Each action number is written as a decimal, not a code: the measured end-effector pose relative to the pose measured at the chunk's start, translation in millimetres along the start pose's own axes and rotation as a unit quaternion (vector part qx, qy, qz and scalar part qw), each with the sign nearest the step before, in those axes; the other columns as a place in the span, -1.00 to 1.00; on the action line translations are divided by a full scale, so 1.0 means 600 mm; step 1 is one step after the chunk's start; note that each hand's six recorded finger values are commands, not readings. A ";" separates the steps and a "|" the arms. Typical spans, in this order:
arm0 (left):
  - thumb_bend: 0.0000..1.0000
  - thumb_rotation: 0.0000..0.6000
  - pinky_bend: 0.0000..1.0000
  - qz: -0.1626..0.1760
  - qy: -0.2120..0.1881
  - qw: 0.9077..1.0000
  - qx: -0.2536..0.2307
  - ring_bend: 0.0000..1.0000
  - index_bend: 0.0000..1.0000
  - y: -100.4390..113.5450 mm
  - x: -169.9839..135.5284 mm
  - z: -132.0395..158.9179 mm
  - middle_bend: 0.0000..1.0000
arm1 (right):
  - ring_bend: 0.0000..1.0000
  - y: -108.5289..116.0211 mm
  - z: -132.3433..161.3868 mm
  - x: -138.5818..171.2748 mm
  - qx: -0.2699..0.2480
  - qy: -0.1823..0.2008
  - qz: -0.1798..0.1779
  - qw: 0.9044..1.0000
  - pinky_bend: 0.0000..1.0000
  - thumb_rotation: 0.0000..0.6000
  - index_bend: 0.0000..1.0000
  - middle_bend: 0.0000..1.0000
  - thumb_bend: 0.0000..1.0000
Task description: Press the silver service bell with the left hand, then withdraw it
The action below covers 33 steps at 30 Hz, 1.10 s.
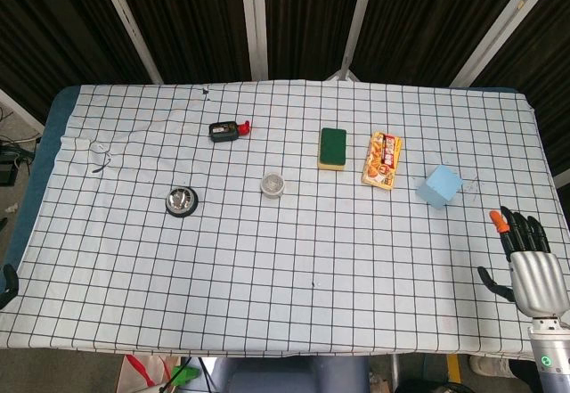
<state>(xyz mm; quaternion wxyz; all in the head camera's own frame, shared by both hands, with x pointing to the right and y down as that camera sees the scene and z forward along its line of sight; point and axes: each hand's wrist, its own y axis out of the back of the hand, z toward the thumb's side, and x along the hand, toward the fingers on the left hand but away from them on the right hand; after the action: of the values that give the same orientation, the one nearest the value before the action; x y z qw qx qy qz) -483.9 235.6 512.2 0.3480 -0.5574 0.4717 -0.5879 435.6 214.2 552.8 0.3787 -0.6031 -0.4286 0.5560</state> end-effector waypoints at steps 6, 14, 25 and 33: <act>0.73 1.00 -1.00 -0.005 -0.003 1.000 0.002 -1.00 -0.94 -0.004 0.002 0.003 -0.91 | -0.93 -0.002 -0.006 -0.002 0.002 -0.006 0.001 1.000 -1.00 1.00 -0.85 -0.99 -0.39; 0.73 1.00 -1.00 -0.003 -0.007 1.000 0.000 -1.00 -0.94 -0.003 0.001 0.006 -0.91 | -0.93 0.001 -0.003 0.000 -0.001 -0.003 0.000 1.000 -1.00 1.00 -0.85 -0.99 -0.39; 0.75 1.00 -1.00 -0.008 -0.042 0.999 0.010 -1.00 -0.94 -0.022 0.020 0.028 -0.91 | -0.93 0.000 0.002 0.003 -0.005 0.003 0.002 1.000 -1.00 1.00 -0.85 -0.99 -0.39; 0.76 1.00 -1.00 -0.014 -0.087 0.995 0.039 -1.00 -0.94 -0.066 0.062 0.071 -0.91 | -0.93 0.003 -0.001 0.003 -0.009 0.002 0.001 1.000 -1.00 1.00 -0.85 -0.99 -0.39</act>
<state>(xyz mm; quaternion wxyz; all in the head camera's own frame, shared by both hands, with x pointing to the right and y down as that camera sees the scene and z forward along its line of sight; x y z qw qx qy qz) -442.2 206.1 558.7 0.4011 -0.5986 0.4088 -0.5601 436.6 215.2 550.9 0.3735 -0.6078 -0.4328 0.5512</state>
